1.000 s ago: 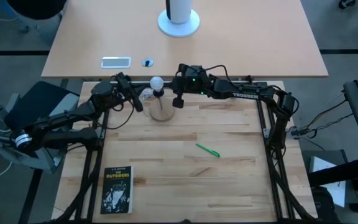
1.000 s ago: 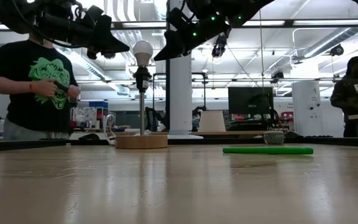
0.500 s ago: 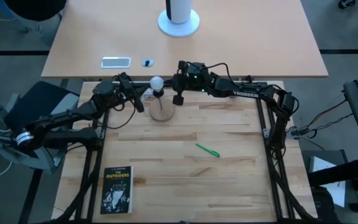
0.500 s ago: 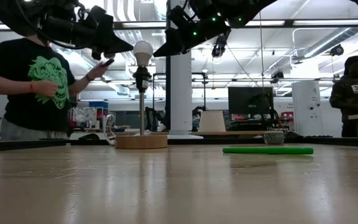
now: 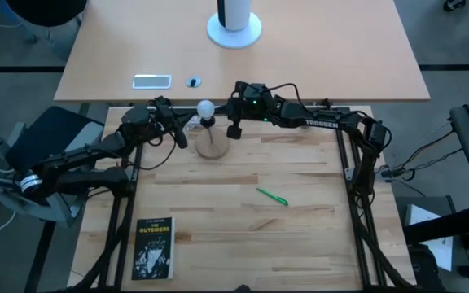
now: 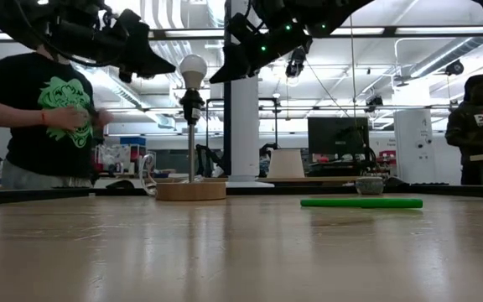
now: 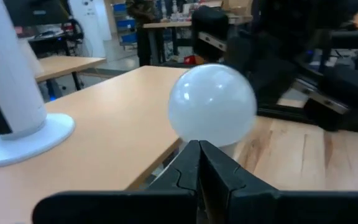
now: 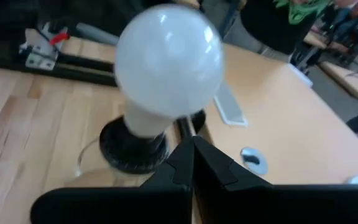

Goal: Screw lightbulb
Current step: Insert the lightbulb into the lamp

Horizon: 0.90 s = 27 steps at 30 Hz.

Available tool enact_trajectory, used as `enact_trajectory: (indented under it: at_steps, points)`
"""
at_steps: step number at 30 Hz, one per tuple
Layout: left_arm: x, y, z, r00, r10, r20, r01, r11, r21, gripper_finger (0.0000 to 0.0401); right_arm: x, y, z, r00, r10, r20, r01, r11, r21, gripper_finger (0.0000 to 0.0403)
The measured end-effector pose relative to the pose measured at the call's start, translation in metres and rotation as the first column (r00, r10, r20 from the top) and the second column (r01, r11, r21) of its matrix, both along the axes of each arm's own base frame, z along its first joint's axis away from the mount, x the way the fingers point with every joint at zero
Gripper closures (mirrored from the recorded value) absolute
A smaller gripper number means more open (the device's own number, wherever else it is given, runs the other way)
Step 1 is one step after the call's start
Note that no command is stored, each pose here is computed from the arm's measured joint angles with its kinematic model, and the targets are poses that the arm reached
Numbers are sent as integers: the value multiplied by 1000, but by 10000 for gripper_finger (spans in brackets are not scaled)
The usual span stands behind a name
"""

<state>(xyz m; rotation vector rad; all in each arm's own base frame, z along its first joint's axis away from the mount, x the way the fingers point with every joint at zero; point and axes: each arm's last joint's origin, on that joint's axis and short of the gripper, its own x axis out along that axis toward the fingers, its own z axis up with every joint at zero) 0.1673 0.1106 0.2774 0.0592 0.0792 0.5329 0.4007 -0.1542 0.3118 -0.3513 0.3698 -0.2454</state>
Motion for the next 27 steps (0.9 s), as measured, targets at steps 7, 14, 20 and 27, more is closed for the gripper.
enact_trajectory:
  at_steps: [7,14,20,27]
  points:
    - [2,0,5,998,-57,40,55,998,43,401,2,0,6,997,58,53,-56,998,-32,403]
    - [6,6,0,997,67,26,-68,997,28,401,2,4,4,993,111,41,-111,994,-5,403]
    - [7,7,-4,997,72,0,-72,997,16,401,2,6,0,995,97,8,-97,995,26,403]
    - [3,0,4,998,-58,39,57,998,32,401,-1,-2,1,1000,2,5,-2,1000,-21,403]
